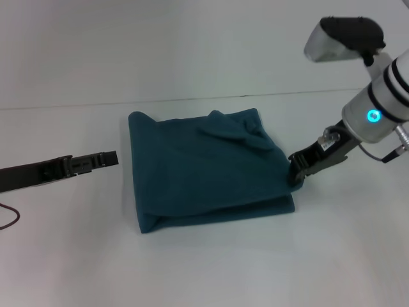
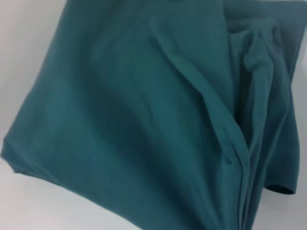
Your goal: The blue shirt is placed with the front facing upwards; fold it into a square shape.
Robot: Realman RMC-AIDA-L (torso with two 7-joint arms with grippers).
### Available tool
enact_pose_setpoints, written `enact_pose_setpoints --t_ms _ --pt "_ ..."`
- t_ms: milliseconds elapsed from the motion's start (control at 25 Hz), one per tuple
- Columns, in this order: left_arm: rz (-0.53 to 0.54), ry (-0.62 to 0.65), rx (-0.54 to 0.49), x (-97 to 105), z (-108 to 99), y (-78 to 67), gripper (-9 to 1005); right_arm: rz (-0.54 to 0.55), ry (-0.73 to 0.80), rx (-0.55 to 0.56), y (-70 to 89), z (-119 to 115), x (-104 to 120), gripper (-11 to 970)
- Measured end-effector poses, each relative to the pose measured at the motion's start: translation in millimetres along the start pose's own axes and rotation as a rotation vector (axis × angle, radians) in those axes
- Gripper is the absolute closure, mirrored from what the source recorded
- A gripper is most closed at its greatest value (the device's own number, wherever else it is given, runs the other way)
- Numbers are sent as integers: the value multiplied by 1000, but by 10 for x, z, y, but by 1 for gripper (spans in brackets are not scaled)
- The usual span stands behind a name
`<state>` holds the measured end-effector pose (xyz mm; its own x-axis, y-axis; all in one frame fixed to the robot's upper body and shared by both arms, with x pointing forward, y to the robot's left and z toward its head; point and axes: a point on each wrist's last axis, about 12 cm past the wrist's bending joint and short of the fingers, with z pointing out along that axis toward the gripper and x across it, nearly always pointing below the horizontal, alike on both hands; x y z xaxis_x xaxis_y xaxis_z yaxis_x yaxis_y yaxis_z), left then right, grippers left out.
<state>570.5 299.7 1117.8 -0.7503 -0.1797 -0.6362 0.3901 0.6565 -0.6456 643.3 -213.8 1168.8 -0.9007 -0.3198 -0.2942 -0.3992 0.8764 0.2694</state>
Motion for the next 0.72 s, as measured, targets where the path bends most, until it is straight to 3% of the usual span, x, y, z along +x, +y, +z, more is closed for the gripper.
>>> enact_pose_setpoints --t_ms 400,720 --pt "-1 0 4 -8 21 -11 46 30 8 53 -84 153 37 943" --pt "-8 -2 -3 13 8 7 46 15 41 45 -35 189 71 943"
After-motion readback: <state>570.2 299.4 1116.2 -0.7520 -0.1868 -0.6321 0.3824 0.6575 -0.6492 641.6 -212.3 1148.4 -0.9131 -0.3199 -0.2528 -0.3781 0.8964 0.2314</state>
